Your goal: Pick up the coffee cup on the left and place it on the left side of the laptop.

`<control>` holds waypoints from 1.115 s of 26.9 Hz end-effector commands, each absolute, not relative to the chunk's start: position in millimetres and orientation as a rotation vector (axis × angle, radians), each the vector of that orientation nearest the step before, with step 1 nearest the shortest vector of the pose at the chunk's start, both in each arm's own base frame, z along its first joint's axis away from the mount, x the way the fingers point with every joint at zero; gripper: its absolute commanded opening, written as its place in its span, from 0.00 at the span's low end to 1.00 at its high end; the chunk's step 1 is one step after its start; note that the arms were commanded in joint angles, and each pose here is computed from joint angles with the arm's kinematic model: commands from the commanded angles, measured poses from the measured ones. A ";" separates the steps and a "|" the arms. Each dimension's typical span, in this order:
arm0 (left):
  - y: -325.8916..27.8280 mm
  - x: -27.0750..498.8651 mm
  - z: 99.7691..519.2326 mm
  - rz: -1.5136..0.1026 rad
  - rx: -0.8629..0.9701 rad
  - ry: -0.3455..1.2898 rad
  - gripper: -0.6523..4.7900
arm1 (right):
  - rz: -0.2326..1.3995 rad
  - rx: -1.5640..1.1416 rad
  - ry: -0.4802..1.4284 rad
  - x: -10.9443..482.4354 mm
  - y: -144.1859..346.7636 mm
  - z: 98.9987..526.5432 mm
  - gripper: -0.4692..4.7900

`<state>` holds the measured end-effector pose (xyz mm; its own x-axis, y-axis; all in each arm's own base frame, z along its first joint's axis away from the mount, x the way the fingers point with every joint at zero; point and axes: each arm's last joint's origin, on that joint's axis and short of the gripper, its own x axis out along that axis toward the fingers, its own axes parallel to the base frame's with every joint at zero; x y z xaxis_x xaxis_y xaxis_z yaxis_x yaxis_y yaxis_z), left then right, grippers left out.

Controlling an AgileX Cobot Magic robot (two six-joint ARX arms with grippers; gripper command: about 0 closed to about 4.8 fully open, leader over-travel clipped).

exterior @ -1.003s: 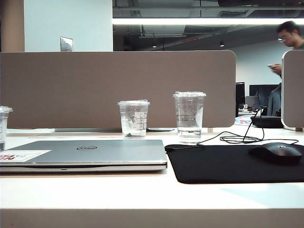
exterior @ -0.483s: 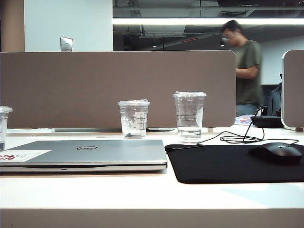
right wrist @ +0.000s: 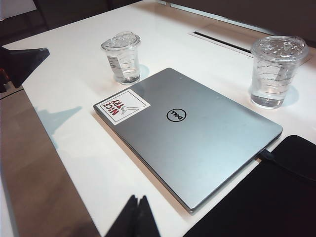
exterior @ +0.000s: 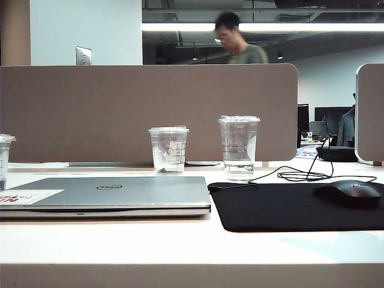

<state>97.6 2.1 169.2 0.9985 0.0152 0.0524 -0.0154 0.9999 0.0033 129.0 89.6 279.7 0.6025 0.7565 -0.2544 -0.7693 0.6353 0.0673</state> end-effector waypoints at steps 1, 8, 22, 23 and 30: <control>1.9 97.3 171.9 0.011 0.002 -0.070 0.11 | 0.884 -0.051 0.242 128.9 89.6 283.7 0.08; 1.9 97.3 171.9 0.012 0.016 -0.070 0.11 | 0.884 -0.051 0.242 128.9 89.6 283.7 0.08; 1.9 97.3 171.8 0.012 0.016 -0.070 0.11 | 0.883 -0.051 0.242 129.0 89.6 283.7 0.08; 1.9 97.3 171.8 0.012 0.016 -0.070 0.11 | 0.884 -0.051 0.242 128.9 89.6 283.7 0.08; 1.9 97.3 171.8 0.012 0.016 -0.070 0.11 | 0.883 -0.051 0.242 129.0 89.6 283.7 0.08</control>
<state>97.6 2.1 169.2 0.9985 0.0152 0.0524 -0.0158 0.9998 0.0105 129.1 89.6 279.7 0.6028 0.7563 -0.2544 -0.7691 0.6356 0.0673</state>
